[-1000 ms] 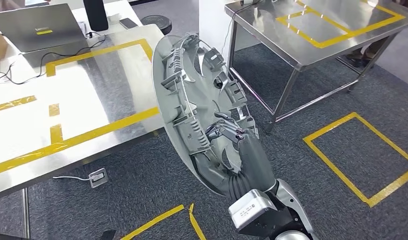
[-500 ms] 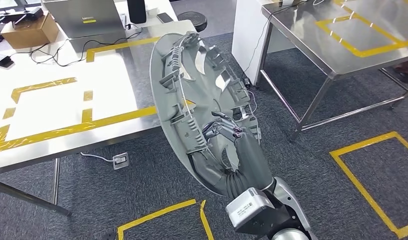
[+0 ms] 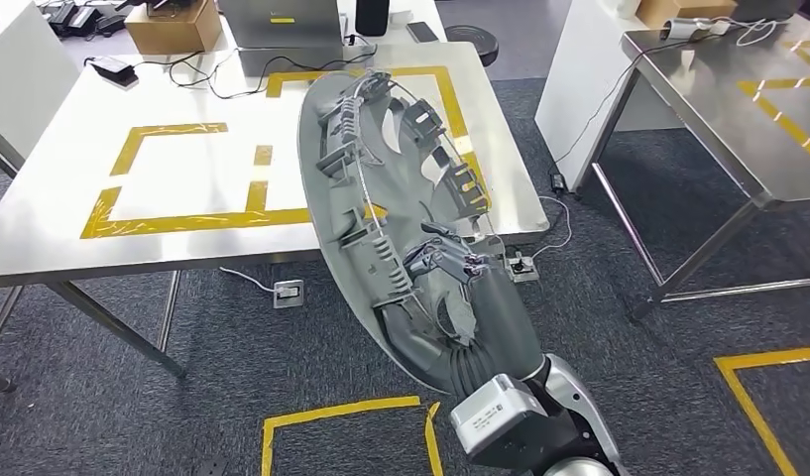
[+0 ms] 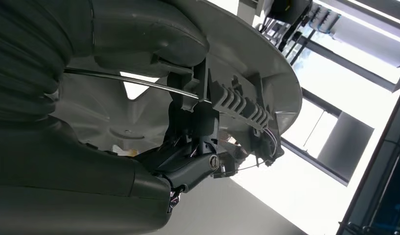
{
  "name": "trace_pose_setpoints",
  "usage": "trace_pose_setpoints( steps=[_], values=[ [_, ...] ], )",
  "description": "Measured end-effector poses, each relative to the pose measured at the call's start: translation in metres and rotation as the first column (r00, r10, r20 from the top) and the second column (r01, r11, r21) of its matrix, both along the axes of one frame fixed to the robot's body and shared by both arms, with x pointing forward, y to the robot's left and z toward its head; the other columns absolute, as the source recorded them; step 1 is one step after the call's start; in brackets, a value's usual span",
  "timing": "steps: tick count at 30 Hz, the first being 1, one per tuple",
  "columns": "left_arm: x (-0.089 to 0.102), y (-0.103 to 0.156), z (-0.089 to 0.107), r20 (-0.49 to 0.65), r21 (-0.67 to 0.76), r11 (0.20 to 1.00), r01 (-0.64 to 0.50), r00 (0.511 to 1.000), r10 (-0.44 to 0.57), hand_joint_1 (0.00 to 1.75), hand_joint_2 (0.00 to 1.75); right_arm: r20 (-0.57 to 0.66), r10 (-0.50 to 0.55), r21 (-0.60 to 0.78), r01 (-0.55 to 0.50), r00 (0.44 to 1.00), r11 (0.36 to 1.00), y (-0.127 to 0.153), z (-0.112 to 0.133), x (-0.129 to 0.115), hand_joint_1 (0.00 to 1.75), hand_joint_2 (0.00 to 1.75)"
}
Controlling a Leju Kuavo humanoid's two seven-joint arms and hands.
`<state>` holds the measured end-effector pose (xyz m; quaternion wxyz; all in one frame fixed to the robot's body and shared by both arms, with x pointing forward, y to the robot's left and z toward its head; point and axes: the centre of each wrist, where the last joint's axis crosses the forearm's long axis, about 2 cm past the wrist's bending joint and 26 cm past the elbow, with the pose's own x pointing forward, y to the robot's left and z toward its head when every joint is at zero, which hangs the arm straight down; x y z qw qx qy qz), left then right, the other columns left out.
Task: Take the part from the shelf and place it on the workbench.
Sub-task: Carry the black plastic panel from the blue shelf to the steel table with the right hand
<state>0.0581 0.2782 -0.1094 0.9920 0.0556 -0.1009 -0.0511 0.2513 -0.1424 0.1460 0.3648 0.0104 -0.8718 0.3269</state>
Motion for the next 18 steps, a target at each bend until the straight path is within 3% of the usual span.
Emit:
trace_pose_setpoints(
  steps=[18],
  values=[
    [-0.0004,-0.0001,0.0000,-0.013,0.014,1.000,0.010,1.000,-0.010,0.00,1.75,-0.003,-0.002,0.007,0.002,1.000,1.000,0.0001,0.0002,0.0000,1.75,1.75]
  ],
)
